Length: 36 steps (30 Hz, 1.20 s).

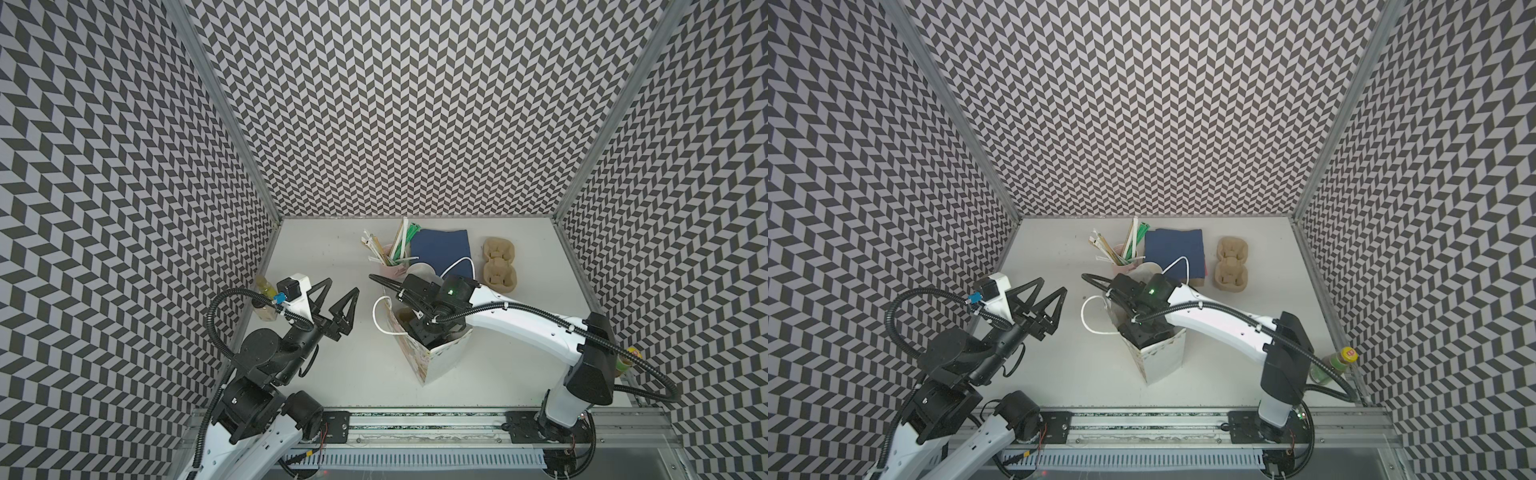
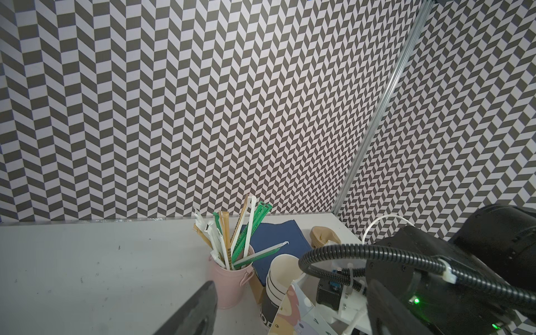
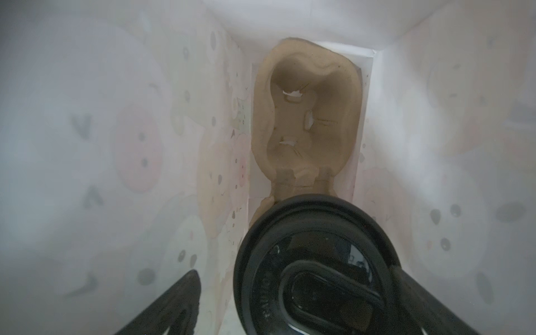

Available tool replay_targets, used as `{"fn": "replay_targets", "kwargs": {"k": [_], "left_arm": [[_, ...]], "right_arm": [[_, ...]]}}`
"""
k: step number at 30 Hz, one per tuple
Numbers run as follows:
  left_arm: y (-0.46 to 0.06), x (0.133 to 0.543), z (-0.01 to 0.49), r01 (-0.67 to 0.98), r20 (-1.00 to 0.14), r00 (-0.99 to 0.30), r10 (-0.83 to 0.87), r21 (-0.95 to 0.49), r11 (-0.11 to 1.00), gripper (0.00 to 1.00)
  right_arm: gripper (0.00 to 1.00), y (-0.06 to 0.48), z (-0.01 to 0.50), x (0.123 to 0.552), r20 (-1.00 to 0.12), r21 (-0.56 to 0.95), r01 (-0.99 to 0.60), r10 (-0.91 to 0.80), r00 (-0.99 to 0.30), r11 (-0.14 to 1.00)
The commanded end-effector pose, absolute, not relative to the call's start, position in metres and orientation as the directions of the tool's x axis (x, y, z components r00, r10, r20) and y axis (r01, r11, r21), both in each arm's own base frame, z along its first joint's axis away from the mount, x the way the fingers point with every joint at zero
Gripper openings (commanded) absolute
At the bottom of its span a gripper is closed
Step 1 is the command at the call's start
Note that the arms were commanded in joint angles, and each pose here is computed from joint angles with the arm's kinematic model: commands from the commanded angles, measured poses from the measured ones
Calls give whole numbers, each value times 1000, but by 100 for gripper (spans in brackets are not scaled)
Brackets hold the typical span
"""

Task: Pack a coffee takeout order
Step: Place the coffee cup in the cup tray.

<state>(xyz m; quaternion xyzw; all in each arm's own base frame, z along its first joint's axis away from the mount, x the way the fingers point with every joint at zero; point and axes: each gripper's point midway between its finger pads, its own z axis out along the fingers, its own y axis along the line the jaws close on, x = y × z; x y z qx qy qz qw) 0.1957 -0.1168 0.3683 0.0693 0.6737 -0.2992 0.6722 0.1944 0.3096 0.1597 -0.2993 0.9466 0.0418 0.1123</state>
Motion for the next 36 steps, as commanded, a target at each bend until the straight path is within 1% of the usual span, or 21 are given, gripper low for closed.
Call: {"fn": "replay_targets", "kwargs": {"k": [1,19,22,23,24,26,29,34,36], "left_arm": [[-117,198,360,483,-952,-104,-289,-302,822,81],[-119,199,357,485,-953,-113,-280,-299,822,81],[-123,199,357,495,-953,-121,-277,-300,815,83],[-125,198,356,504,-953,-127,-275,-301,809,86],[-129,196,357,525,-953,-132,-274,-302,796,89],[-137,189,360,570,-953,-145,-266,-300,765,89],[-144,182,360,594,-948,-187,-256,-317,740,90],[-166,168,354,674,-928,-286,-238,-372,638,90],[-171,166,354,691,-924,-305,-230,-380,615,89]], "right_arm": [[100,314,169,195,-260,22,-583,-558,-788,812],[99,317,185,199,-300,28,-590,-557,-775,807],[99,317,184,200,-301,24,-590,-557,-774,807],[99,317,182,200,-300,25,-592,-559,-773,806],[99,317,182,201,-301,21,-590,-558,-773,807],[99,318,185,202,-311,25,-590,-554,-772,807],[99,319,189,203,-324,42,-595,-552,-768,803],[99,321,193,207,-338,69,-598,-546,-767,798],[99,320,193,209,-340,69,-596,-543,-768,800]]}}
